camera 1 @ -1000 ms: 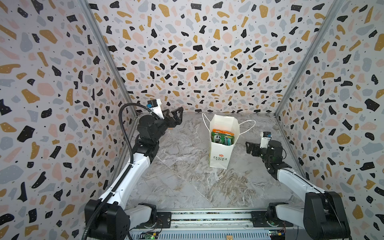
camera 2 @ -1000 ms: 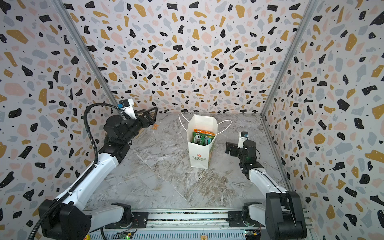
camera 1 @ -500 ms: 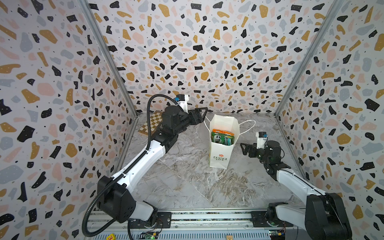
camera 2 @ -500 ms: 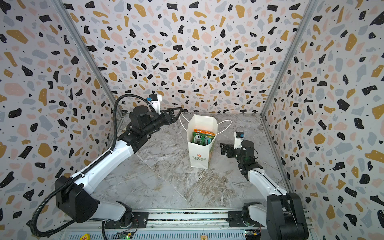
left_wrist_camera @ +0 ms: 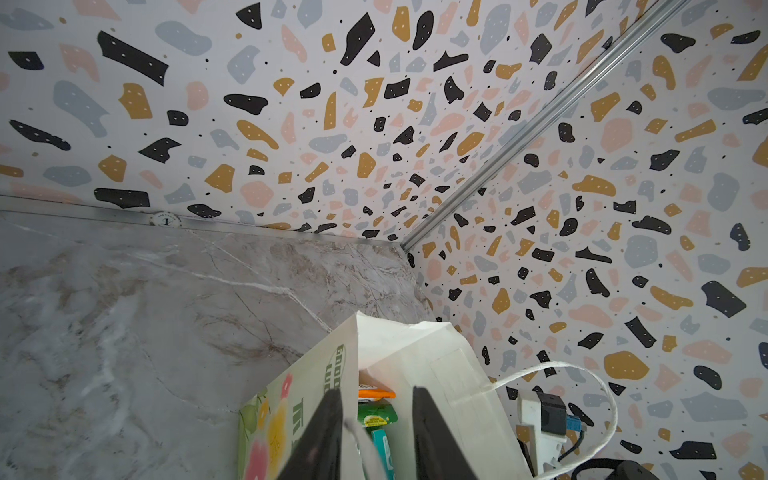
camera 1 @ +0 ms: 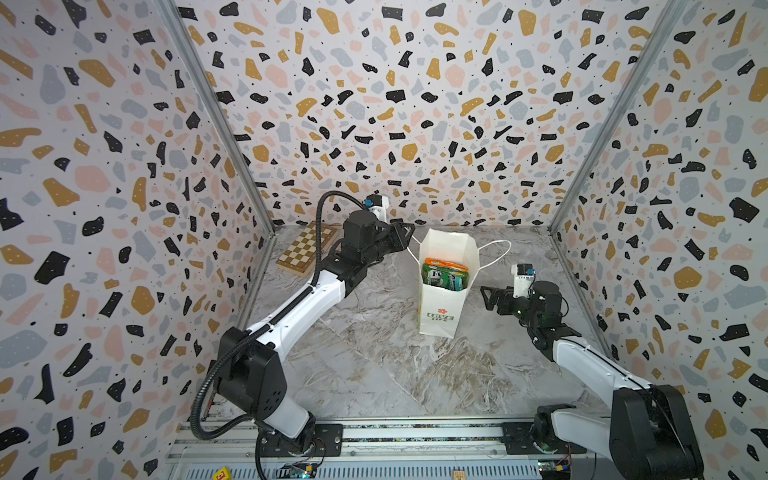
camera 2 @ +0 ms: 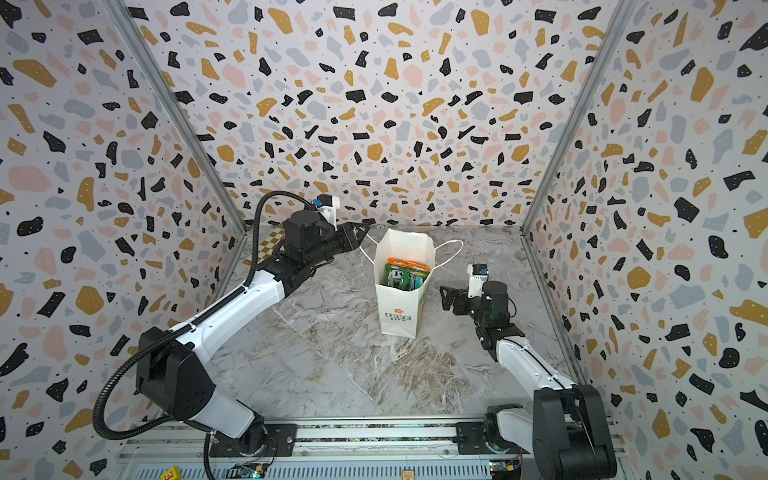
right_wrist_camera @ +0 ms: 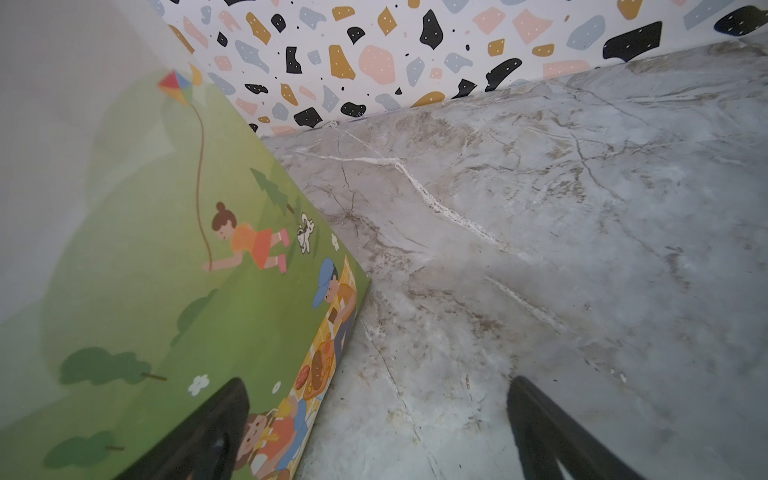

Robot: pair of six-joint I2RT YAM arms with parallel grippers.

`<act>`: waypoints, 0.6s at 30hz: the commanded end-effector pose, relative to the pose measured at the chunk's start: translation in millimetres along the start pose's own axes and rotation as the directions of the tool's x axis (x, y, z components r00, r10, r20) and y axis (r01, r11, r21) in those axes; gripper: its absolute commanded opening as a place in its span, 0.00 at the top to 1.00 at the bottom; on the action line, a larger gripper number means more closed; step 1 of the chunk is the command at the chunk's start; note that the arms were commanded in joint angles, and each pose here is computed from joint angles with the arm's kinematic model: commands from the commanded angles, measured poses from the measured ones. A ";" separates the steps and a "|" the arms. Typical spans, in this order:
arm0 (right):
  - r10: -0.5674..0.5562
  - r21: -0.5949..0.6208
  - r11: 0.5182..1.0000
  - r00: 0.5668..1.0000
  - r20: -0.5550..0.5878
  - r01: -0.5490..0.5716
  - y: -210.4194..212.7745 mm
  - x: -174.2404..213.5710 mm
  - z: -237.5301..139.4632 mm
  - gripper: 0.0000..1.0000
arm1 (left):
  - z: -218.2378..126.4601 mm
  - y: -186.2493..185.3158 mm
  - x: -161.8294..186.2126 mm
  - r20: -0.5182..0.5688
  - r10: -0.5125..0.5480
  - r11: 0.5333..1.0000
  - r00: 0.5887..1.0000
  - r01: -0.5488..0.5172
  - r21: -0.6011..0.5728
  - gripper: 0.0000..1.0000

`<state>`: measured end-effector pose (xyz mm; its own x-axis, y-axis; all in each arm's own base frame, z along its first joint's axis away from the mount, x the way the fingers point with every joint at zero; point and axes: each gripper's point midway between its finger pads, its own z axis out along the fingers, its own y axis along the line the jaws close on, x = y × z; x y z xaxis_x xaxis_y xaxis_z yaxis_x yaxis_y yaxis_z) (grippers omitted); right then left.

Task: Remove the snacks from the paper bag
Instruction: 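Raise the left gripper over the bag rim while the right gripper approaches the bag side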

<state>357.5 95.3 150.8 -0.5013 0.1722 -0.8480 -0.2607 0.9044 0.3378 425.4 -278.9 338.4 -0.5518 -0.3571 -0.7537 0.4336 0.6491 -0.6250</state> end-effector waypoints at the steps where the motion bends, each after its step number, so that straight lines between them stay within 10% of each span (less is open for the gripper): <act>1: -0.003 -0.030 1.000 1.000 -0.029 0.002 5.8 7.8 4.0 0.01 | -2.0 -24.0 -19.3 0.050 0.025 0.997 0.998 -0.029 0.076 0.75; 7: -0.017 -0.064 0.998 0.997 -0.078 0.012 13.8 24.3 13.8 0.01 | 5.2 -23.9 -19.2 0.041 0.053 0.995 0.998 -0.056 0.082 1.00; 18: -0.062 -0.162 0.986 0.992 -0.114 0.043 49.9 42.1 34.3 0.01 | 3.8 -22.3 -35.5 0.028 0.195 0.981 0.980 -0.195 -0.001 1.00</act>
<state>348.5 146.5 106.8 -0.6062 0.0807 -0.7912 -0.3636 0.8567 0.3659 435.1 -285.7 349.3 -0.5248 -0.2693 -0.8075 0.4824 0.6875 -0.5428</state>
